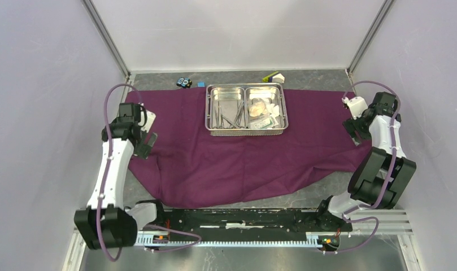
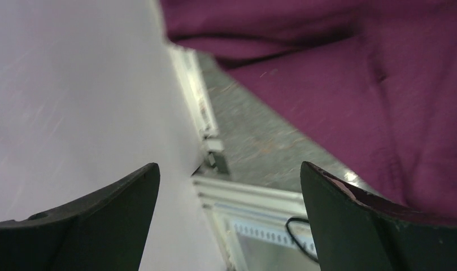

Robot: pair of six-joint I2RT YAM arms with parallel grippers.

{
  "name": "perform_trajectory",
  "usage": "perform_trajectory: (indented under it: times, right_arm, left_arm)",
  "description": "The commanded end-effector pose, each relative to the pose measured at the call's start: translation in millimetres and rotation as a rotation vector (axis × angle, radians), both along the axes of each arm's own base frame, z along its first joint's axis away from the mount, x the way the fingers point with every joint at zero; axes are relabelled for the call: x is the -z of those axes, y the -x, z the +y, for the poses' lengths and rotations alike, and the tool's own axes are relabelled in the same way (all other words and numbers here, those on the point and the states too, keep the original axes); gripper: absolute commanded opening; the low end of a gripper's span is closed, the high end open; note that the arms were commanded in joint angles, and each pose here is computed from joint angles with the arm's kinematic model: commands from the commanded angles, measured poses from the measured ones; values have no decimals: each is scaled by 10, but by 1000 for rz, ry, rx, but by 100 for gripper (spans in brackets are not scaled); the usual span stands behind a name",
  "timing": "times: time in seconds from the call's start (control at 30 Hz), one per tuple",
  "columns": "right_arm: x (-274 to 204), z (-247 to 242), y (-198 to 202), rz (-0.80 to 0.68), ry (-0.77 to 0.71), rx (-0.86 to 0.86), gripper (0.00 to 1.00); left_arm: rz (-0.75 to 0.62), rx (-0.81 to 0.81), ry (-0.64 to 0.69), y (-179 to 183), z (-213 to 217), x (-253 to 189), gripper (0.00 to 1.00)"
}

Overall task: Open and lay out the surgical kit
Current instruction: Open the surgical kit at the center of the board.

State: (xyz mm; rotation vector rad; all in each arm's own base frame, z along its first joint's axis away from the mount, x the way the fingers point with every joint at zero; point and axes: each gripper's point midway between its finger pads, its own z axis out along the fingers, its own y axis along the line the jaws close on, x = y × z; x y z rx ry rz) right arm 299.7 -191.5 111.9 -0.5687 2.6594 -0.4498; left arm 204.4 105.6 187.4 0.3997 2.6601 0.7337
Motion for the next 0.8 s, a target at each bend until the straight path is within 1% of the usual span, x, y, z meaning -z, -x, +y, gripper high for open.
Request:
perform_trajectory:
  times: [0.0,0.07,0.13,0.27,0.33,0.43,0.57,0.7,0.77]
  right_arm:
    - [-188,-124,-30,-27,59,5,81]
    - [-216,-122,-1,-27,64,6,81]
    - [-236,-105,23,-33,65,6,81]
    - [-207,-50,59,-40,45,8,81]
    - [-179,-31,80,-34,37,9,81]
    - [-146,-23,108,-29,38,9,81]
    - [-89,-5,131,-19,33,5,81]
    - [-55,-9,146,-6,34,-1,81]
    - [-42,-3,145,-5,31,-4,81]
  left_arm:
    - [-33,112,258,-480,-462,281,100]
    - [13,156,302,-574,-562,451,100]
    - [60,176,301,-656,-590,610,100]
    - [139,196,267,-735,-601,860,100]
    - [171,214,246,-735,-633,965,100]
    - [214,224,171,-698,-586,1092,100]
    - [261,220,135,-661,-529,1278,99]
    - [312,194,76,-596,-419,1422,89]
    - [321,179,53,-574,-377,1454,81]
